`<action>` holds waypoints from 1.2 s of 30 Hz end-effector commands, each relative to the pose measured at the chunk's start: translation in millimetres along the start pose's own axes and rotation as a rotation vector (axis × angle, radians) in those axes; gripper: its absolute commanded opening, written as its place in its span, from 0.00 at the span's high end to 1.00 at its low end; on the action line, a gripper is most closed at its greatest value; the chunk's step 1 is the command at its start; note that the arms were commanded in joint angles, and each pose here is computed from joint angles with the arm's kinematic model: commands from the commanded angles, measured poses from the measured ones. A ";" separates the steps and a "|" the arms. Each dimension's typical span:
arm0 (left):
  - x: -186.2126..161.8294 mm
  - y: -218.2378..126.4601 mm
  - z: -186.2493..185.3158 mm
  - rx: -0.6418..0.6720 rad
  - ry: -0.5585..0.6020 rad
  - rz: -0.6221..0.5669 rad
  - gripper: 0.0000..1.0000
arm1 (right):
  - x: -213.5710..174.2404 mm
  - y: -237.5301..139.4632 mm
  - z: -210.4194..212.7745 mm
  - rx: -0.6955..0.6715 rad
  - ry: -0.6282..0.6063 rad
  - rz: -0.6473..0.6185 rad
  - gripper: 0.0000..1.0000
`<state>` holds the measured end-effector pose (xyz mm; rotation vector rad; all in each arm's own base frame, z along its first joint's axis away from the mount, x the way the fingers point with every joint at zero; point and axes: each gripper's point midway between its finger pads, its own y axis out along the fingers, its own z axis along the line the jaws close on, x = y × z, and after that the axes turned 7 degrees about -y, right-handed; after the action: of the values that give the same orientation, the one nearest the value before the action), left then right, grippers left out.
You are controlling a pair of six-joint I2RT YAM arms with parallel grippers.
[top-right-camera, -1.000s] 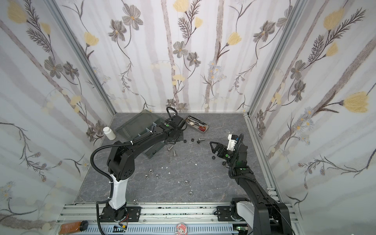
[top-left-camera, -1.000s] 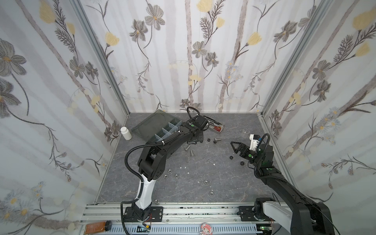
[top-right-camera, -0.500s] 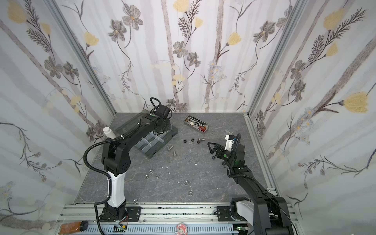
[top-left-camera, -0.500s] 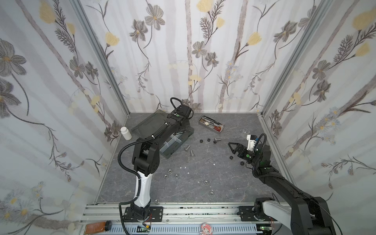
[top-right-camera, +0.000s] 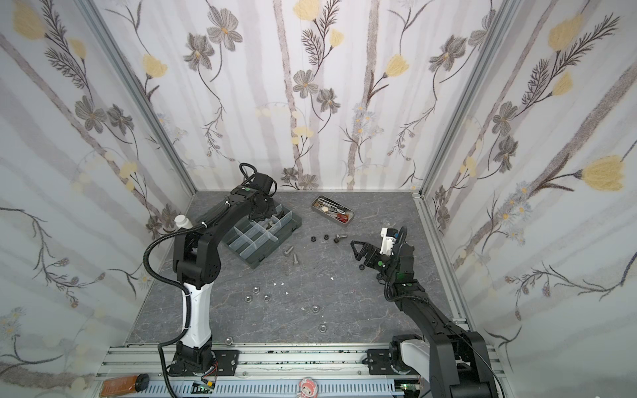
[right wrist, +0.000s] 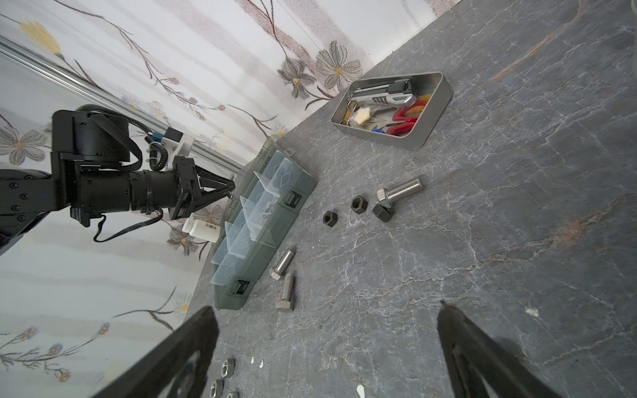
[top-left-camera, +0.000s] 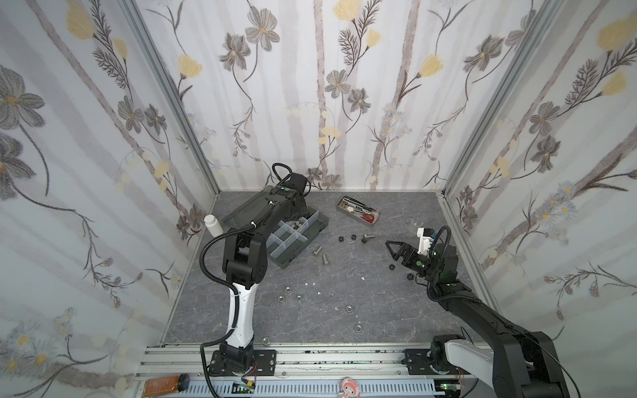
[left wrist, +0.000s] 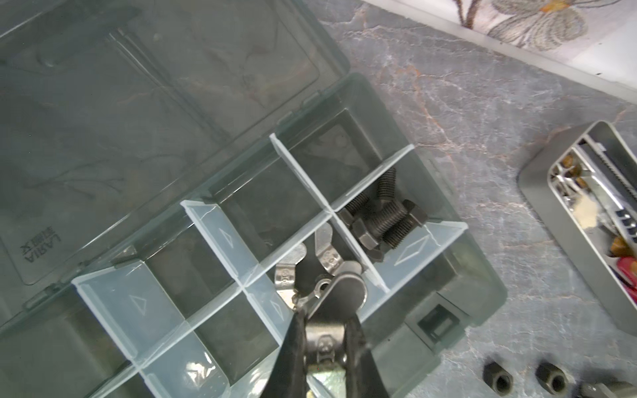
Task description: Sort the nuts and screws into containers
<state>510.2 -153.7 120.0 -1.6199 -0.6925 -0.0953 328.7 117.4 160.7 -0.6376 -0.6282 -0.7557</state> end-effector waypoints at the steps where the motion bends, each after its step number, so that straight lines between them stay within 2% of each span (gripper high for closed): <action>1: 1.9 4.7 0.9 -0.006 -0.001 -0.006 0.93 | 6.3 0.2 8.1 0.035 -0.011 -0.022 0.00; 13: -6.6 30.7 5.7 0.020 0.009 0.038 0.91 | 4.6 1.6 6.9 0.032 -0.007 -0.014 0.00; 16: -7.8 32.9 6.7 0.019 0.006 0.041 0.83 | 5.2 1.7 7.3 0.034 -0.008 -0.016 0.00; 21: -5.9 30.5 4.6 0.008 0.012 0.035 0.58 | 4.1 1.8 7.6 0.035 -0.010 -0.011 0.00; 27: 2.1 16.5 0.6 -0.014 0.016 0.009 0.44 | -1.4 8.2 9.4 0.025 -0.029 0.037 0.01; 31: 13.0 -8.5 -3.5 -0.050 0.015 -0.037 0.36 | -11.9 17.9 14.4 -0.011 -0.086 0.111 0.04; 36: 12.1 -47.2 -20.5 -0.187 0.013 -0.045 0.30 | -25.8 26.2 26.1 -0.067 -0.186 0.198 0.06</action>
<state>505.9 -155.9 152.6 -1.7047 -0.7264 -0.1580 330.5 161.7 165.5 -0.7139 -0.6882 -0.5859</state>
